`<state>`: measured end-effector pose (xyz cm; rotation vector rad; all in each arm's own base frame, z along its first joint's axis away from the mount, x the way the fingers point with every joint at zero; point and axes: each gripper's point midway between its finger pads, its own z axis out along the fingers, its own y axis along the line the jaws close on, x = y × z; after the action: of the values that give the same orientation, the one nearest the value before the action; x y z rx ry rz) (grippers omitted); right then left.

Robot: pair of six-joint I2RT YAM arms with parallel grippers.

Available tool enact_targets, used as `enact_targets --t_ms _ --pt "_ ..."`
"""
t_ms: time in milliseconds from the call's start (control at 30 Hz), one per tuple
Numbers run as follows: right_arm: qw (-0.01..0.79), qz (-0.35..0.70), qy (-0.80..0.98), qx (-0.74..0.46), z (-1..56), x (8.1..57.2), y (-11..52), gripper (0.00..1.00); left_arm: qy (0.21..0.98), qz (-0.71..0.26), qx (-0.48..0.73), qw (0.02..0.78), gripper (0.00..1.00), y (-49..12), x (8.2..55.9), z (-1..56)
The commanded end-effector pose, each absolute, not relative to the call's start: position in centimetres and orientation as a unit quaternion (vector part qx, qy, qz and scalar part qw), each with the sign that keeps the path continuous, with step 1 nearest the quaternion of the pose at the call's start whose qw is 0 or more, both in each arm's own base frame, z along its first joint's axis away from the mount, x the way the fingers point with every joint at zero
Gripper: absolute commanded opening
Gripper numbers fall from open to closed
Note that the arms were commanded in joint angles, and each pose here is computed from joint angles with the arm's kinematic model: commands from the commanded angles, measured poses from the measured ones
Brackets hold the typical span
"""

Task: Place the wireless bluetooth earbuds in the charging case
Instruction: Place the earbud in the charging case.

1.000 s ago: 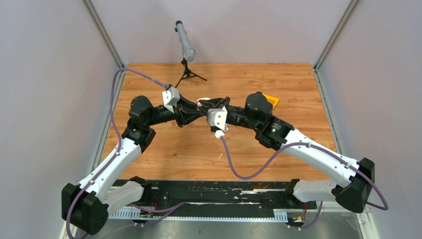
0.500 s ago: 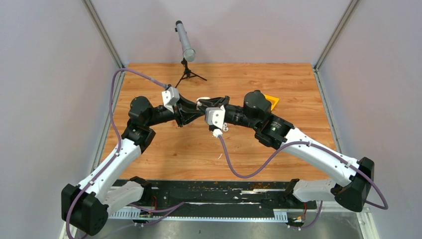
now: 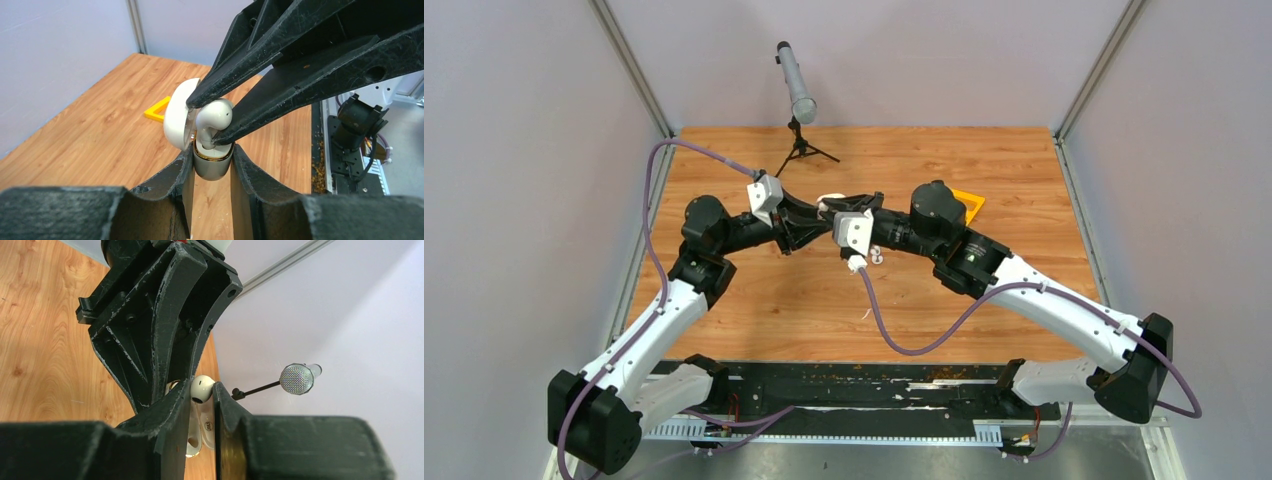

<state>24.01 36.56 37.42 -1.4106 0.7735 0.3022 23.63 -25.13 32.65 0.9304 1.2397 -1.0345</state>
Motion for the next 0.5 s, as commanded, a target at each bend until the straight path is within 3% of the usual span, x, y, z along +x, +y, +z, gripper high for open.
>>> enact_targets --t_ms 0,167,467 --pt "0.680 0.130 0.364 -0.623 37.46 24.65 36.58 0.18 0.499 -0.438 0.398 0.633 0.00 -24.63 23.36 35.26" --pt "0.678 0.125 0.367 -0.625 37.42 24.81 36.49 0.31 0.502 -0.438 0.397 0.632 0.00 -24.58 23.44 35.05" --pt "0.667 0.131 0.372 -0.632 37.13 24.79 36.82 0.35 0.502 -0.439 0.401 0.628 0.00 -24.62 23.28 34.89"
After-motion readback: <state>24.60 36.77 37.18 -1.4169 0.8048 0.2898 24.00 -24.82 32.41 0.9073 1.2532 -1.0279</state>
